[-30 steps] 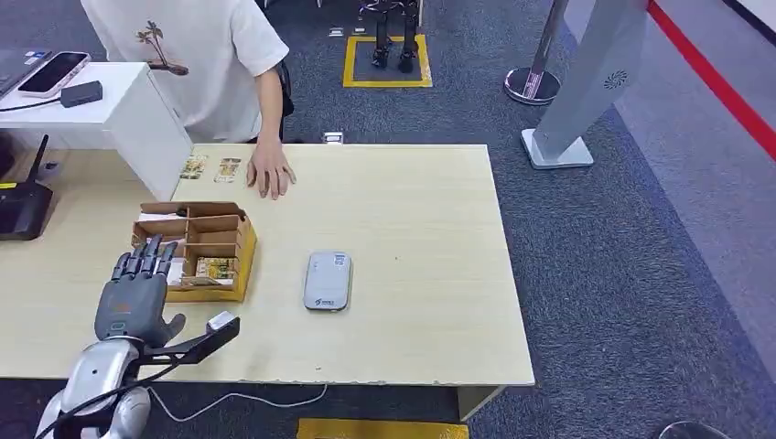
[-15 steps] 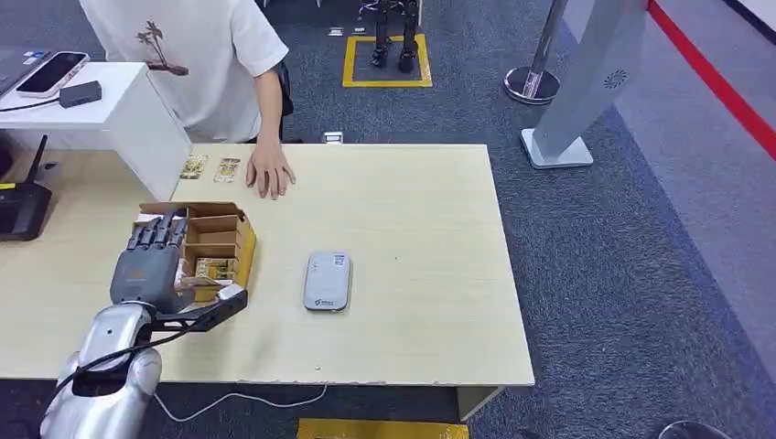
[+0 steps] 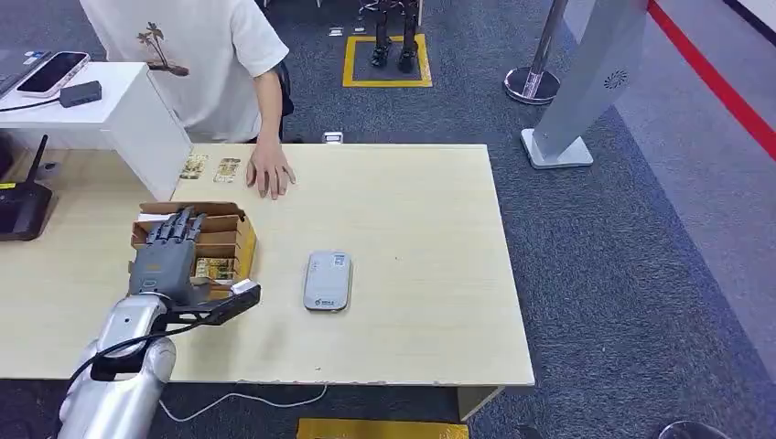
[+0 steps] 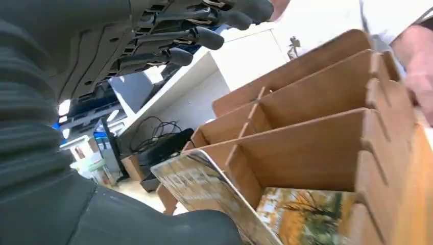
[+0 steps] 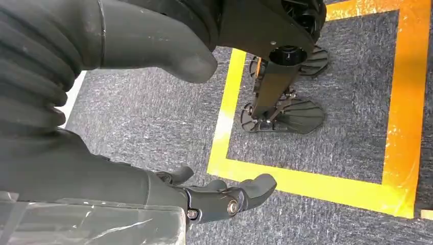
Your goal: Pass the card to the sensor for recognition and then transmit it.
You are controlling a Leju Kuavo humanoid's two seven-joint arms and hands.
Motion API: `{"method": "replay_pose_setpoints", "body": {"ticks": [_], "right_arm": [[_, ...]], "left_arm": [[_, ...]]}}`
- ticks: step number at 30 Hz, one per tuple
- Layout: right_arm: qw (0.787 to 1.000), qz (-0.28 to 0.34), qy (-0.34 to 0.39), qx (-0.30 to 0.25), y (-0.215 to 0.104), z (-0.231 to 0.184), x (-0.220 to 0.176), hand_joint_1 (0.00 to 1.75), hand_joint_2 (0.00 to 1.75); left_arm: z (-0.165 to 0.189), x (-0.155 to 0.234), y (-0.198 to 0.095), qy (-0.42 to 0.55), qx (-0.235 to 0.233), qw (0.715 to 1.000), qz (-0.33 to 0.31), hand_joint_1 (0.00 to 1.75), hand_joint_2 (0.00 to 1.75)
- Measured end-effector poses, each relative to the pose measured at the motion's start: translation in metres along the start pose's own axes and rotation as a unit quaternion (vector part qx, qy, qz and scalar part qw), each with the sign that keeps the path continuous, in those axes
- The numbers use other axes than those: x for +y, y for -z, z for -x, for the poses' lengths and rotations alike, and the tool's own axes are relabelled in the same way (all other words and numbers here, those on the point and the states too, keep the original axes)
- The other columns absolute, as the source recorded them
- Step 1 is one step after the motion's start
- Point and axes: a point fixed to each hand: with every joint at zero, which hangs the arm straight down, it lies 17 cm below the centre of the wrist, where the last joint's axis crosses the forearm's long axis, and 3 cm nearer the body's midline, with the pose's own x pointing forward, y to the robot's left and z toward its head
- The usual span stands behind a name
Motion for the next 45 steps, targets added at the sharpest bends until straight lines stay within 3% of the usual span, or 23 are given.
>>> {"method": "replay_pose_setpoints", "body": {"ticks": [1,2,3,17,45], "right_arm": [[1.0,0.0,0.0,0.0,0.0,0.0,0.0,0.0,1.75],[1.0,0.0,0.0,0.0,0.0,0.0,0.0,0.0,1.75],[1.0,0.0,0.0,0.0,0.0,0.0,0.0,0.0,1.75],[1.0,0.0,-0.001,0.0,0.0,0.0,0.0,0.0,1.75],[1.0,-0.001,-0.008,0.006,0.0,0.0,0.0,0.0,1.75]], "left_arm": [[-0.002,-0.001,0.0,-0.001,-0.003,1.0,0.002,0.37,1.75],[-0.005,-0.003,0.0,-0.005,-0.006,1.0,0.005,1.61,1.75],[-0.007,-0.005,0.0,-0.01,-0.009,1.0,0.009,1.75,1.75],[-0.021,-0.024,-0.006,-0.013,-0.039,0.998,0.05,1.75,1.75],[-0.006,-0.02,-0.002,-0.008,-0.027,0.998,0.05,1.75,1.75]]}}
